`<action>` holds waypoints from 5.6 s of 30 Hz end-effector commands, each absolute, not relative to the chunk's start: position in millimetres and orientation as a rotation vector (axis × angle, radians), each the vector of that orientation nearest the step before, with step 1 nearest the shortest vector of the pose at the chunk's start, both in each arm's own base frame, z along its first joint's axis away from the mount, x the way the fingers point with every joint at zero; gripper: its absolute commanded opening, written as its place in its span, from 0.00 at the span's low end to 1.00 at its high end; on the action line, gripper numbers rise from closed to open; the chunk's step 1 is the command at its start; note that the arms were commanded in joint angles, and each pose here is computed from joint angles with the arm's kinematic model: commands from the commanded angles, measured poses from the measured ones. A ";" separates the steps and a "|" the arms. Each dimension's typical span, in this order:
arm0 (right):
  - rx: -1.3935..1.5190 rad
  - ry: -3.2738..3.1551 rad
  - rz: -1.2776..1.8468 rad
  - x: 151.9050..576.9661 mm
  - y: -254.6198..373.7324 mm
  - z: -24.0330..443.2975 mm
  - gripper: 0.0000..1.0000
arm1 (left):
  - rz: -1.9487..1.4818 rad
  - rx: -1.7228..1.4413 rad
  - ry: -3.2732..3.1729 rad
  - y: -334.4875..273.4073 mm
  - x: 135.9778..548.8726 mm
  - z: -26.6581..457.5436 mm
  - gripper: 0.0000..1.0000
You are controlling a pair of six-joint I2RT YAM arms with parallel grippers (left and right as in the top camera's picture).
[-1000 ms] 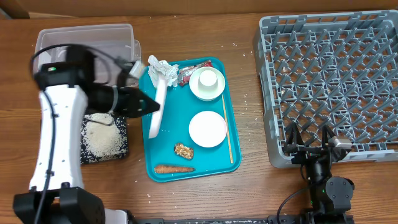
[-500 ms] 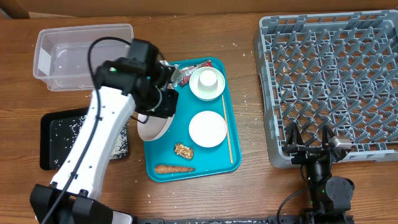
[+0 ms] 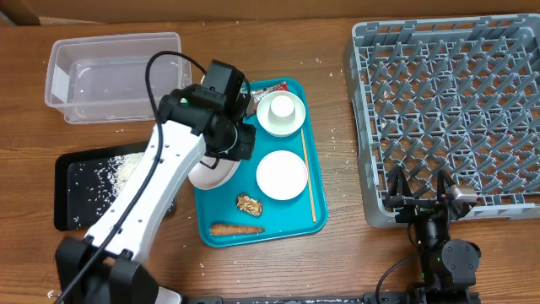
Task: Sort waste into correct bins and load items into the dishwasher
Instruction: 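Carry the emptied plate back and set it on the teal tray, then release the plate and raise the left gripper toward the tissue, then grasp the crumpled white tissue with the left gripper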
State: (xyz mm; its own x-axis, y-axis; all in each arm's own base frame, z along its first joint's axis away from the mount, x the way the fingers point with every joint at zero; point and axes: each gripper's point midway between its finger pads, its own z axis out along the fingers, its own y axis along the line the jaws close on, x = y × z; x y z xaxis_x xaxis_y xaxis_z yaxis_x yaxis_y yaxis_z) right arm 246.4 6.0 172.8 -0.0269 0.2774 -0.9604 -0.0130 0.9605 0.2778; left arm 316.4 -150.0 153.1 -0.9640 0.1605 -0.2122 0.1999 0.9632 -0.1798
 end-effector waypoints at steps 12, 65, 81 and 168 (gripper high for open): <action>0.212 1.582 0.226 246.4 4.9 170.6 1.00 | -0.264 0.258 2.969 -155.9 327.2 99.6 0.04; 0.212 1.581 0.225 246.4 4.8 170.6 1.00 | -0.137 0.313 2.879 -158.2 346.6 135.6 0.33; 0.212 1.581 0.225 246.5 4.8 170.7 1.00 | -0.199 0.263 2.859 -153.3 357.3 138.2 1.00; 0.212 1.581 0.225 246.5 4.8 170.7 1.00 | -0.013 0.193 2.789 -112.0 478.2 43.5 0.04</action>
